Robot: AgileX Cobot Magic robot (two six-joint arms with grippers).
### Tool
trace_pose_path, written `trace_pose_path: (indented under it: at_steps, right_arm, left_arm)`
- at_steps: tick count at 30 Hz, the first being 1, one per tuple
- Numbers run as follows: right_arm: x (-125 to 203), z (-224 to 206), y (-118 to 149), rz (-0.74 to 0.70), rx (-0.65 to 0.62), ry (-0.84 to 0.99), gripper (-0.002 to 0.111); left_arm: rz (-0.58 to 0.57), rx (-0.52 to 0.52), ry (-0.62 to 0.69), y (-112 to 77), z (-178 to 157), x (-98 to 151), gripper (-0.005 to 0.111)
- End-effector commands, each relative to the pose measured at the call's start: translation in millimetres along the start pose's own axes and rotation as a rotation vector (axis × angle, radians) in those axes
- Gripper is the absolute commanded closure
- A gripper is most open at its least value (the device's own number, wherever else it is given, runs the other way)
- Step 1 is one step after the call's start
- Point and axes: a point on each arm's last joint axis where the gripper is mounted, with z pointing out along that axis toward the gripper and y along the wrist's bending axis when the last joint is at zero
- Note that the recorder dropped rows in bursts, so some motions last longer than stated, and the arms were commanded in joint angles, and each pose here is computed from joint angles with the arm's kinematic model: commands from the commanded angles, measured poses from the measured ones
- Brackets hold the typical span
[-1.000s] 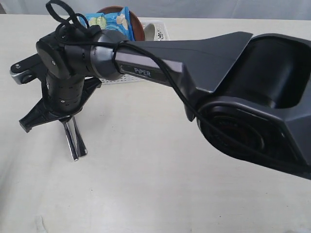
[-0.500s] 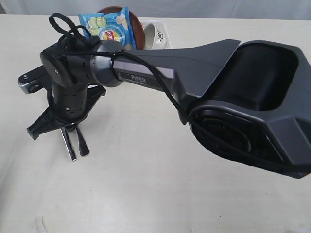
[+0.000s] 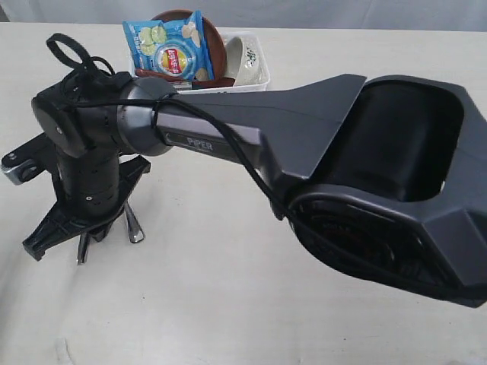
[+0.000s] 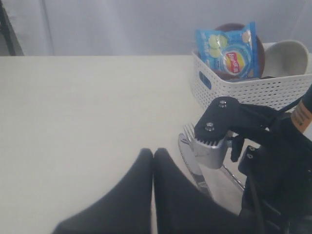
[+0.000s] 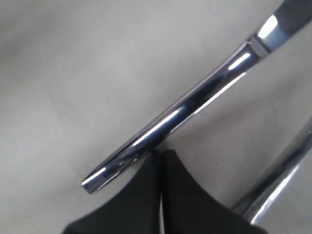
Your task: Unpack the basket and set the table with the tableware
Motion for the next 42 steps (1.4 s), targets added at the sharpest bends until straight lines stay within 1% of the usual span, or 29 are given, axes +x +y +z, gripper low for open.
trace_pose_path:
  at_steps: [1, 8, 11, 13, 16, 19, 20, 24, 34, 42]
  right_arm:
    - [1, 5, 5, -0.013, -0.012, -0.001, 0.109]
    - [-3, 4, 4, -0.001, -0.01, -0.044, 0.109]
    - [-12, -10, -1, 0.0, -0.001, -0.083, 0.109]
    - [-17, -29, -14, 0.03, 0.021, -0.12, 0.109]
    - [-19, -42, -38, 0.066, 0.061, -0.133, 0.109]
    - [-18, -47, -61, 0.11, 0.075, -0.136, 0.109]
    - [-18, -48, -74, 0.138, 0.081, -0.144, 0.109]
    - [-16, -46, -93, 0.18, 0.097, -0.129, 0.109]
    - [-9, -15, -97, 0.191, 0.104, -0.049, 0.109]
    - [-7, -13, -88, 0.176, 0.036, -0.022, 0.109]
  left_arm:
    - [0.004, -0.004, -0.01, 0.3, 0, 0, 0.107]
    - [0.004, -0.004, -0.01, 0.3, 0, 0, 0.107]
    - [0.004, -0.004, -0.01, 0.3, 0, 0, 0.107]
    - [0.004, -0.004, -0.01, 0.3, 0, 0, 0.107]
    - [0.004, -0.004, -0.01, 0.3, 0, 0, 0.107]
    - [0.004, -0.004, -0.01, 0.3, 0, 0, 0.107]
    - [0.004, -0.004, -0.01, 0.3, 0, 0, 0.107]
    - [0.004, -0.004, -0.01, 0.3, 0, 0, 0.107]
    - [0.004, -0.004, -0.01, 0.3, 0, 0, 0.107]
    - [0.004, -0.004, -0.01, 0.3, 0, 0, 0.107]
